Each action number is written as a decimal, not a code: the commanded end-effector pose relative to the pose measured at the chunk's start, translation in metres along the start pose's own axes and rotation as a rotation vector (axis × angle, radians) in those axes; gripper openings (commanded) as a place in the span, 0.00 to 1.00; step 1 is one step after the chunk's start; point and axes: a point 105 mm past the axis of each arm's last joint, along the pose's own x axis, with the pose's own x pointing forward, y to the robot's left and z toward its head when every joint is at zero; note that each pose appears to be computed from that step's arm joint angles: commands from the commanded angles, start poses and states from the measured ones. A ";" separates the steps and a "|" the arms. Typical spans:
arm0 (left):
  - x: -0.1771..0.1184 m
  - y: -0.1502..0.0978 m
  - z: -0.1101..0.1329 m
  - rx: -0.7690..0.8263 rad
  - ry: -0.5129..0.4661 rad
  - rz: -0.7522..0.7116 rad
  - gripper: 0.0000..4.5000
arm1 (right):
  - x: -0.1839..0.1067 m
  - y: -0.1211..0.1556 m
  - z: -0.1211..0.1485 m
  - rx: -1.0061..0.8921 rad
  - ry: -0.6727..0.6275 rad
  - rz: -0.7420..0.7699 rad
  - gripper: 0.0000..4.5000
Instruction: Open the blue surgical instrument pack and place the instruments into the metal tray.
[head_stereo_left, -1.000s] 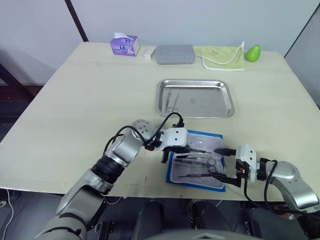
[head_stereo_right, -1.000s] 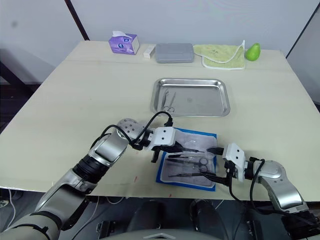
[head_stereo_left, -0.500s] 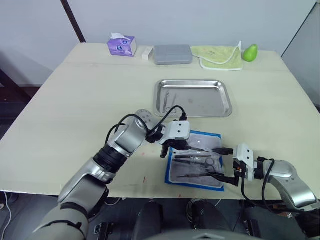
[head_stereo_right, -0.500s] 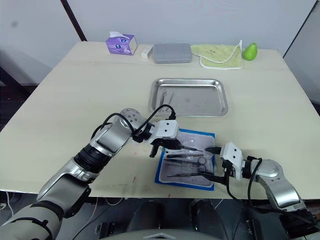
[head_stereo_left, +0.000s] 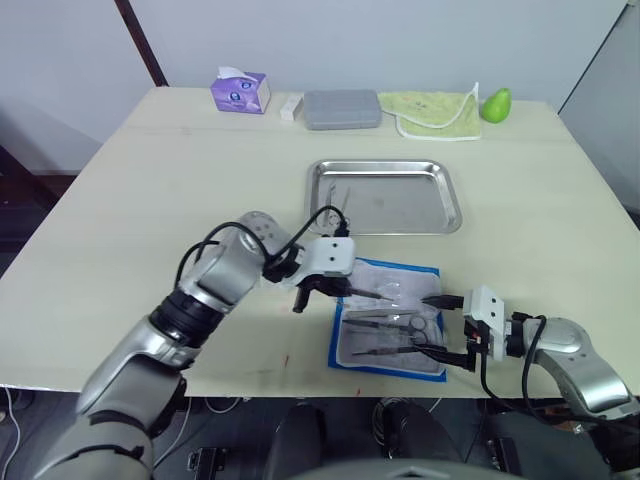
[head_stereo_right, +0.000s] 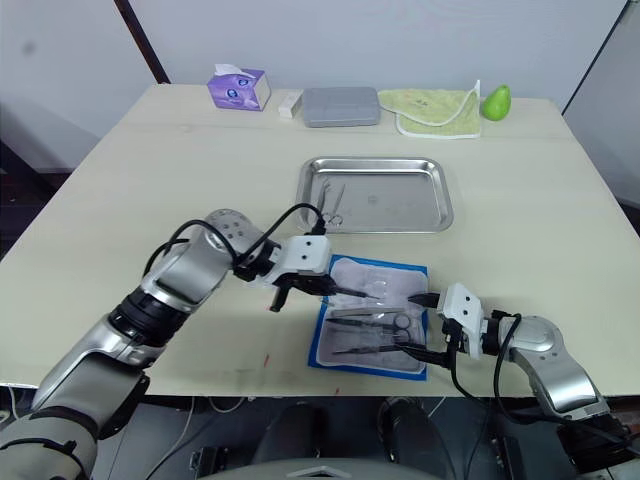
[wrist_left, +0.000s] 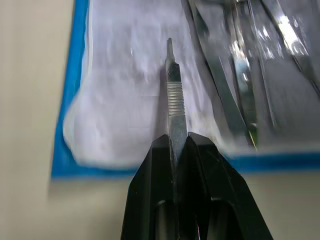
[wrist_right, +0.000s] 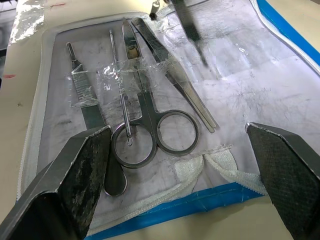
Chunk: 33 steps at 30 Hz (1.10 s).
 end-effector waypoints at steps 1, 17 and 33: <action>-0.021 0.003 0.003 0.021 -0.018 0.036 0.02 | -0.003 0.014 -0.055 0.164 0.189 0.026 1.00; -0.056 0.049 0.029 -0.389 -0.341 0.444 0.02 | -0.008 0.007 -0.052 0.157 0.182 0.027 1.00; -0.006 0.120 0.068 -0.801 -0.388 0.930 0.02 | -0.012 0.005 -0.049 0.151 0.185 0.025 1.00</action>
